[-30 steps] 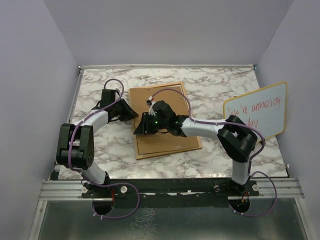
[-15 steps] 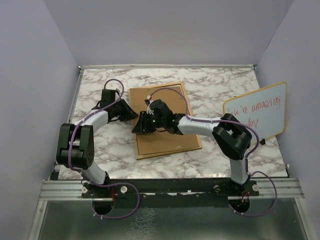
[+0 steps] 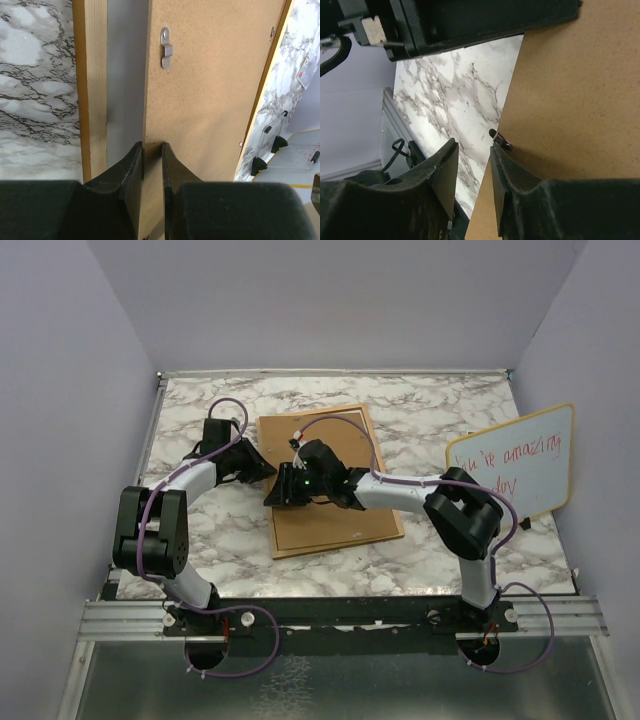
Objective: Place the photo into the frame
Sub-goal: Turn over the photo frame item on the photo frame.
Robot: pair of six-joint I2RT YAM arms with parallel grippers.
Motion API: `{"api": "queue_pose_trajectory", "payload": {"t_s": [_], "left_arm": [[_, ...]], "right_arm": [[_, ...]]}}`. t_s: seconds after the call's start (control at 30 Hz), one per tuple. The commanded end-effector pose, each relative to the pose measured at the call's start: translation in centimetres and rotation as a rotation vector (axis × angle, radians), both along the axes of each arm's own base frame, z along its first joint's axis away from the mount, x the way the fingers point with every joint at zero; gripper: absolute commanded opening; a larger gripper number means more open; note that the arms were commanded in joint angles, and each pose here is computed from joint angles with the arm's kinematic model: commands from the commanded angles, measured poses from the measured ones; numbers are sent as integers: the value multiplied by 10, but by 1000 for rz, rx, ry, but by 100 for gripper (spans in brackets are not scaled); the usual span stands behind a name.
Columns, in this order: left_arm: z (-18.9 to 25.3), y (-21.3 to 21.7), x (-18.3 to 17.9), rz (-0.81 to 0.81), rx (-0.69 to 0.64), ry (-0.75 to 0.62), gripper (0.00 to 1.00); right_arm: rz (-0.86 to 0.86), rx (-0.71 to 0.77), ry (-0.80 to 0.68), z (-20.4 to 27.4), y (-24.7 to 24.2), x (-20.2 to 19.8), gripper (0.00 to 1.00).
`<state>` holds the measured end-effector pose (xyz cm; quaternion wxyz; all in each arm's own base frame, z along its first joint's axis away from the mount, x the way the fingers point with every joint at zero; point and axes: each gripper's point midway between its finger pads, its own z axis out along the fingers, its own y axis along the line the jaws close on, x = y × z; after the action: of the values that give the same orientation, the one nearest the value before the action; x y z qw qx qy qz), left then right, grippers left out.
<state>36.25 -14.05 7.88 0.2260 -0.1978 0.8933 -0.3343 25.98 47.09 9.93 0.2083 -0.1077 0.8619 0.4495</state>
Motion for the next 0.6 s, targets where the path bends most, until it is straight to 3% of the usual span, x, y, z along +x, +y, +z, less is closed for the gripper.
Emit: {"api": "queue_pose_trajectory", "payload": {"t_s": [0.0,0.23,0.57], "left_arm": [[9,-8,-3,-42,-34,-2,9],[9,-9,-5,-43,-36,0,9],[7,-7,-3,-45,-25,3,9]], "right_arm": [[-56,-89,-27,-27,-3,14,37],[-174,-138,-74,-30,-8,39,38],[-163,-90,-118,1,-12,35,38]]}}
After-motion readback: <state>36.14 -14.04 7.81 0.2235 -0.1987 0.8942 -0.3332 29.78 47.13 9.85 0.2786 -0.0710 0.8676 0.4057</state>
